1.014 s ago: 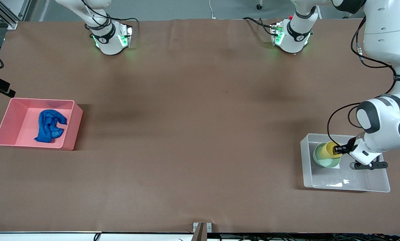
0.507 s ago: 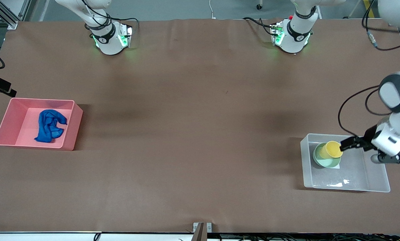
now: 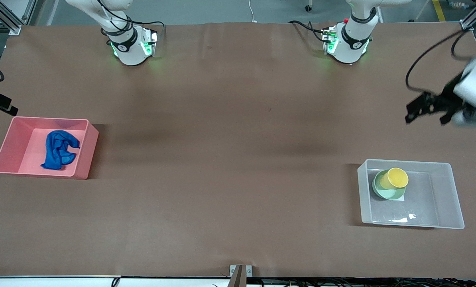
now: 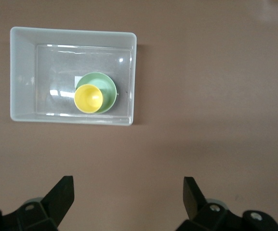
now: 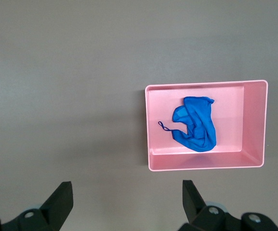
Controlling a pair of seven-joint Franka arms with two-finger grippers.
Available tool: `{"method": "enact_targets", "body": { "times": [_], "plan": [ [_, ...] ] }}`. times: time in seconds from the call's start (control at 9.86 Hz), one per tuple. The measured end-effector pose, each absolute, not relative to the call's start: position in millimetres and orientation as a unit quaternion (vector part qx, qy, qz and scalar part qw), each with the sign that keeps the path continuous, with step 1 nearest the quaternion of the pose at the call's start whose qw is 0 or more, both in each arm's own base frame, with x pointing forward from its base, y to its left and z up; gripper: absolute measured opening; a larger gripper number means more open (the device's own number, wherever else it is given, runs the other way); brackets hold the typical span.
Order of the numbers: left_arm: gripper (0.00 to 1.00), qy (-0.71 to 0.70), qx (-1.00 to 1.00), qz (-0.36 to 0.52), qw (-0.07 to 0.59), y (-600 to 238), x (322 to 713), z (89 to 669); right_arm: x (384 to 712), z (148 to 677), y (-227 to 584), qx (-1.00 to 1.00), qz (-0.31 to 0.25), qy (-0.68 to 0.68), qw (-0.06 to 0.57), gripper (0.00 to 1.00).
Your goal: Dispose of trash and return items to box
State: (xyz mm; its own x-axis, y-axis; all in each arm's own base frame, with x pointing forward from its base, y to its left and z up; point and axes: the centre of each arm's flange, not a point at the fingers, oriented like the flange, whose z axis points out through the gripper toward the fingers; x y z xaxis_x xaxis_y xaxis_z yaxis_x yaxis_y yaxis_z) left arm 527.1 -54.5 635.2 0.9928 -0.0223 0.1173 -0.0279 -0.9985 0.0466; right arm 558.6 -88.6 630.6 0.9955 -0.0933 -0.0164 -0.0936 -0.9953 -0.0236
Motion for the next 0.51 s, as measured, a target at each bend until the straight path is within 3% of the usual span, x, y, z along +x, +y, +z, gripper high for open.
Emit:
{"method": "enact_targets", "body": {
  "times": [0.2, 0.51],
  "plan": [
    [1.0, -0.007, 0.997, 0.072, 0.022, -57.6, 487.2, 653.5, 558.5, 630.5, -88.0, -0.999, 0.008, 0.046, 0.012, 1.0],
    [1.0, -0.008, 0.998, 0.068, 0.005, -53.5, 491.9, 653.4, 558.5, 630.4, -87.7, -0.999, 0.008, 0.046, 0.012, 1.0]
  ]
}}
